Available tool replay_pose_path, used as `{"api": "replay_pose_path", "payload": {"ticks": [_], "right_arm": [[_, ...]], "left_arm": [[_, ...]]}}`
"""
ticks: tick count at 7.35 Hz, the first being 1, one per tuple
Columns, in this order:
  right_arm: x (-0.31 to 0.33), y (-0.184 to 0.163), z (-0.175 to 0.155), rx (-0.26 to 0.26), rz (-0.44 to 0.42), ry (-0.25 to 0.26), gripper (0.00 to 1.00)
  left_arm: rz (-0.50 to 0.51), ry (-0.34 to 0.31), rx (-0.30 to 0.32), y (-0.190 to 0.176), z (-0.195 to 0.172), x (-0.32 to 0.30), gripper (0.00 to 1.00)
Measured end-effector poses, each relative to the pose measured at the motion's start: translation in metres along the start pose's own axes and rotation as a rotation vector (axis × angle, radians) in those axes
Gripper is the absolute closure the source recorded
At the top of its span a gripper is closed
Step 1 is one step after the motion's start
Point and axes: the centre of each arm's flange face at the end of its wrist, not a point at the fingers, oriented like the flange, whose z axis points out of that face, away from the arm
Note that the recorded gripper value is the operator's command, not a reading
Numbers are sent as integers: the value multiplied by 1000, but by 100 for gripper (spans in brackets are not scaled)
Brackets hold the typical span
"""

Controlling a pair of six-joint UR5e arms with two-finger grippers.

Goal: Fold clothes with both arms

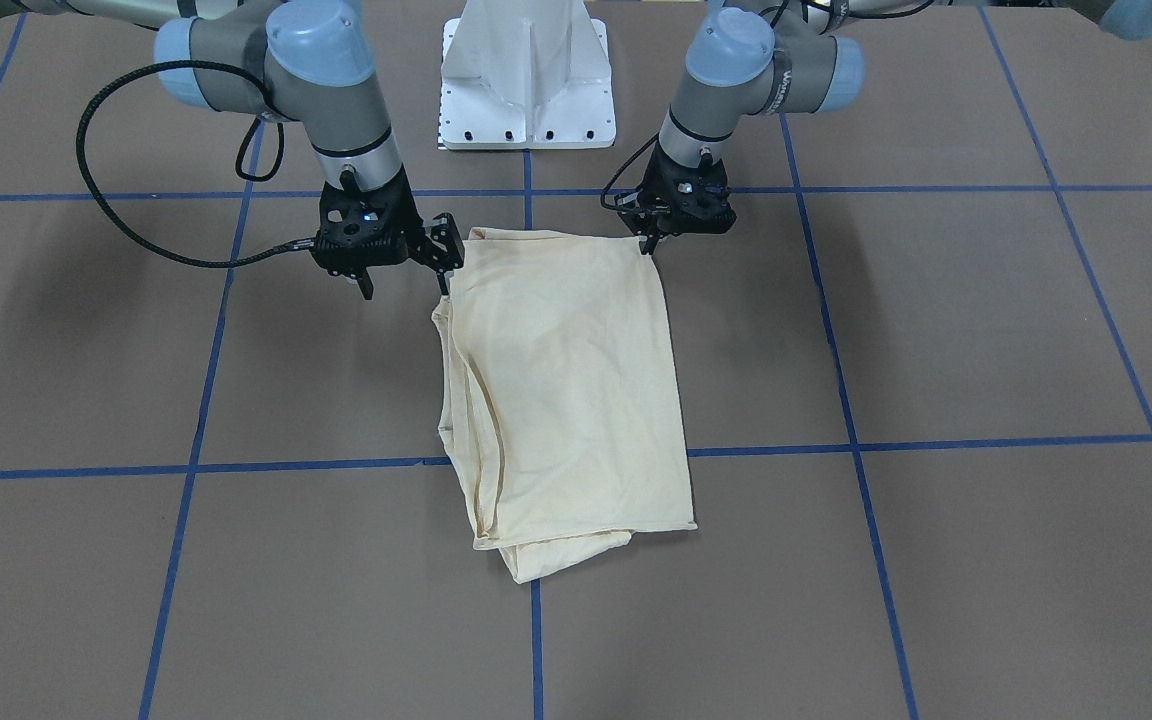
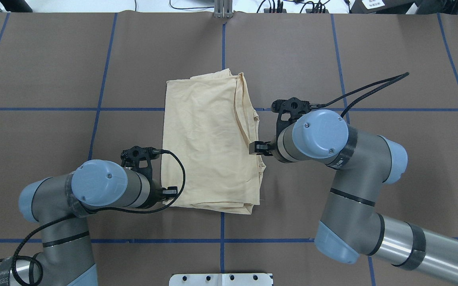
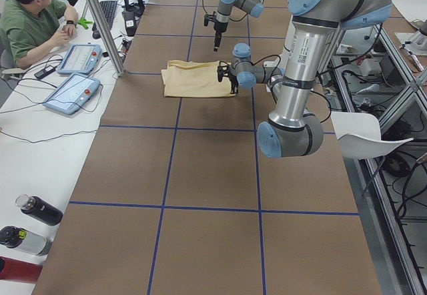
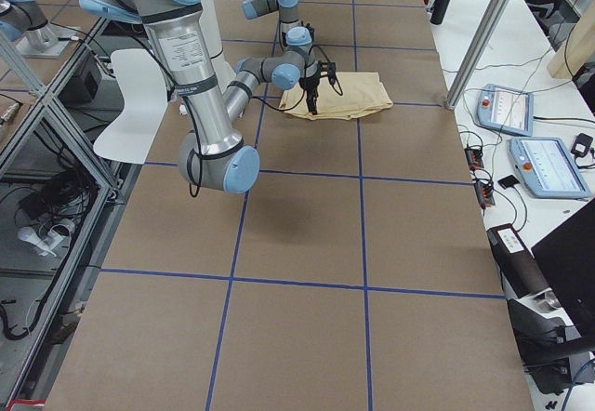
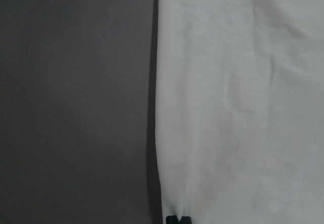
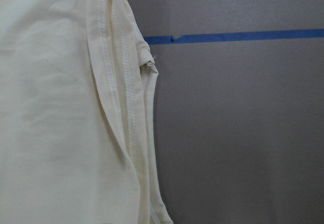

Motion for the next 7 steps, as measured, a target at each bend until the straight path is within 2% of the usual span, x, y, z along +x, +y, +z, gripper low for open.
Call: {"api": "replay_pose_path", "payload": {"ticks": [2,7], "right_arm": [[-9,16,25,26,11,-15,36],[-18,47,53,43,-20,18,42]], "left_arm": [[0,2,0,0,-1,1,100],[0,2,0,0,-1,1,100]]}}
